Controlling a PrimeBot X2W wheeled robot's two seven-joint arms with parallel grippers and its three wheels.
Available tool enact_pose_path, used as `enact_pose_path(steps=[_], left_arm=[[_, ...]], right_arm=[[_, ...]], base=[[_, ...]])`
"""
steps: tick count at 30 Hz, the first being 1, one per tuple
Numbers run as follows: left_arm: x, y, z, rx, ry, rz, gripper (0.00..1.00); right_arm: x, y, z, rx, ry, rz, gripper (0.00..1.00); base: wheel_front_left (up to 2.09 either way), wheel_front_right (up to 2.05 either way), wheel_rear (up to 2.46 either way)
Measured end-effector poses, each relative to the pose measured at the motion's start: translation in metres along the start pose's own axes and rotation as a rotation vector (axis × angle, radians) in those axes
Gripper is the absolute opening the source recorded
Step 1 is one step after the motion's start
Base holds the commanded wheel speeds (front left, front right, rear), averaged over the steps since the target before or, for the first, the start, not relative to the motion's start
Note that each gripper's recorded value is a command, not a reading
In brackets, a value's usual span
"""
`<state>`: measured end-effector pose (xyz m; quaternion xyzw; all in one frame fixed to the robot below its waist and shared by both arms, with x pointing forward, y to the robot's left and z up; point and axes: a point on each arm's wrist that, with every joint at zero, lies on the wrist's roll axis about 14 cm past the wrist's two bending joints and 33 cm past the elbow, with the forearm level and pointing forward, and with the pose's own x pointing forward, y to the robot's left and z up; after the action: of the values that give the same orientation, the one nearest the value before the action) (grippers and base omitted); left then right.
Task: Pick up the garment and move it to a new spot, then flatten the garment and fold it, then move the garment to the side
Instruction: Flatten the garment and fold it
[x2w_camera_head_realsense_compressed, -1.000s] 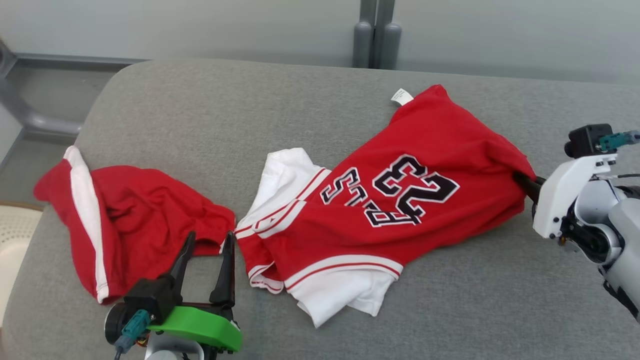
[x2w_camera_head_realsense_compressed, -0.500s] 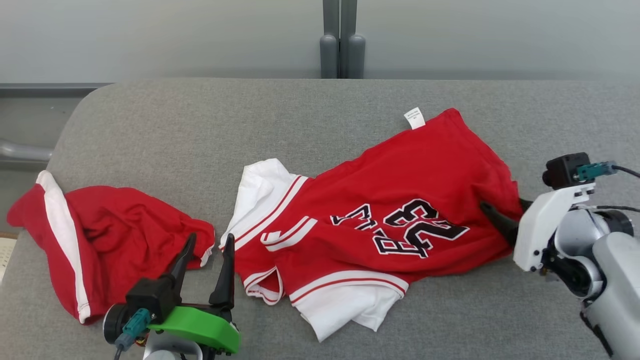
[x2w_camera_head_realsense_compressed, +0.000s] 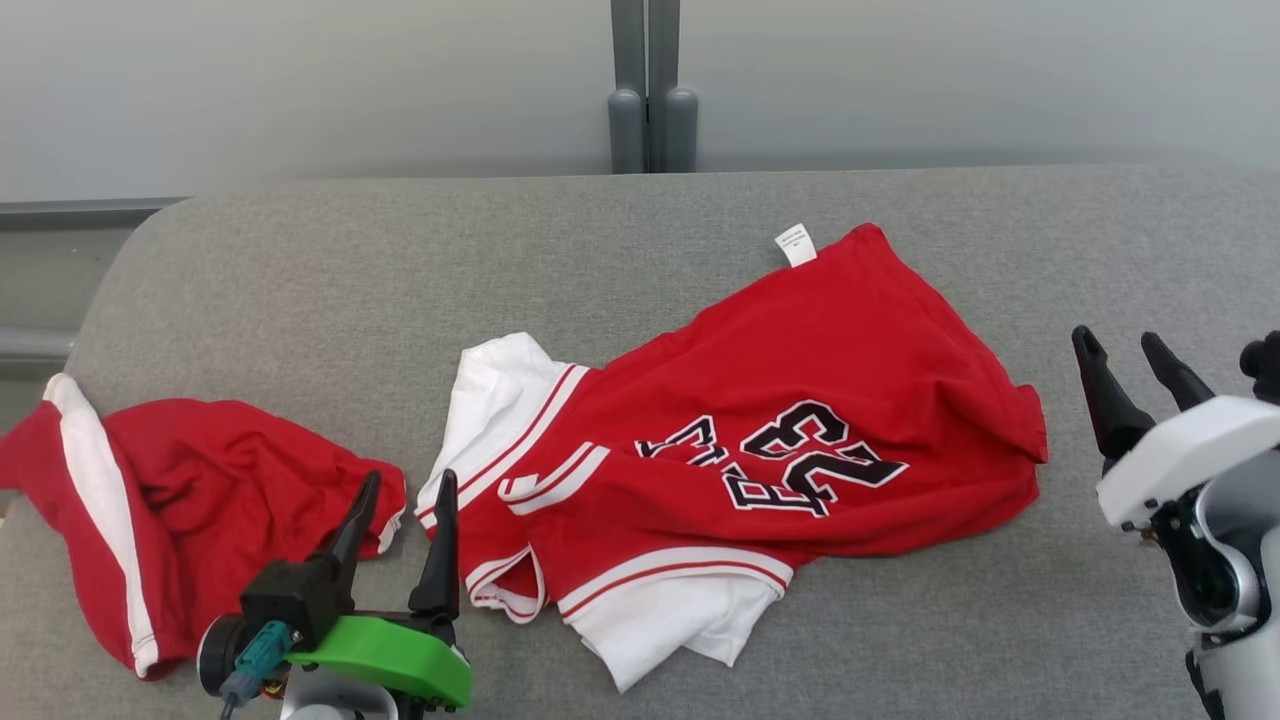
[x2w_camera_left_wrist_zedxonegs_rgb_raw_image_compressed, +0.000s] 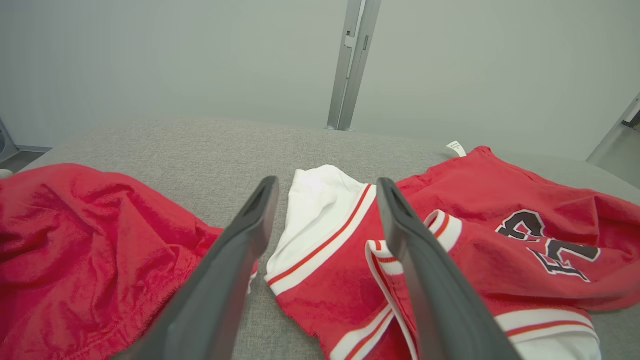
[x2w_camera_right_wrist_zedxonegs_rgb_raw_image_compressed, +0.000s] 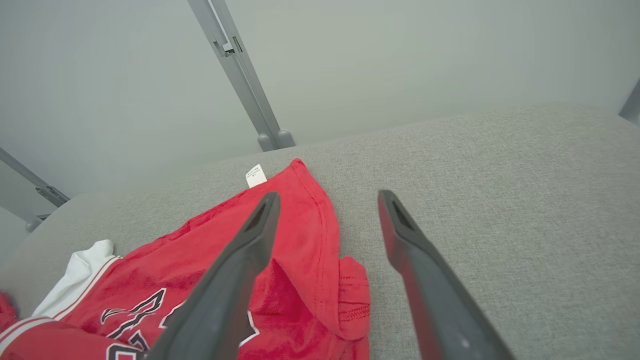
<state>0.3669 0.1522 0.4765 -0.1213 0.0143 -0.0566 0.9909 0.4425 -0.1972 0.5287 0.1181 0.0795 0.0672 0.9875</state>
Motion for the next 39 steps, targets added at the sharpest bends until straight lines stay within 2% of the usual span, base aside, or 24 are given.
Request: enact_pose_path(steps=[4, 9, 16, 28, 29, 30, 31, 39], left_arm=[[0.004, -0.008, 0.001, -0.001, -0.004, -0.024, 1.0], [0.008, -0.012, -0.002, -0.003, 0.005, -0.037, 1.0], [0.011, -0.013, -0.007, -0.005, 0.021, -0.043, 1.0], [0.008, 0.005, -0.009, 0.001, 0.029, 0.006, 1.0], [0.008, 0.007, -0.011, 0.001, 0.033, 0.011, 1.0], [0.007, 0.009, -0.012, 0.001, 0.037, 0.017, 1.0], [0.007, 0.01, -0.012, 0.001, 0.039, 0.023, 1.0], [0.006, 0.017, -0.014, -0.004, 0.044, 0.043, 1.0]], right_arm=[[-0.026, -0.036, -0.011, 0.002, -0.014, -0.123, 1.0], [-0.049, -0.047, -0.056, 0.044, 0.087, -0.179, 1.0], [-0.043, -0.031, -0.096, 0.066, 0.196, -0.13, 1.0], [0.009, -0.019, -0.102, -0.043, 0.236, -0.064, 1.0], [0.013, -0.018, -0.102, -0.045, 0.235, -0.062, 0.49], [0.018, -0.017, -0.101, -0.052, 0.233, -0.058, 0.39], [0.022, -0.016, -0.101, -0.061, 0.231, -0.055, 0.0], [0.04, -0.012, -0.089, -0.103, 0.213, -0.026, 0.0]], base=[[0.0, 0.0, 0.0], [0.0, 0.0, 0.0], [0.0, 0.0, 0.0], [0.0, 0.0, 0.0], [0.0, 0.0, 0.0], [0.0, 0.0, 0.0], [0.0, 0.0, 0.0], [0.0, 0.0, 0.0]])
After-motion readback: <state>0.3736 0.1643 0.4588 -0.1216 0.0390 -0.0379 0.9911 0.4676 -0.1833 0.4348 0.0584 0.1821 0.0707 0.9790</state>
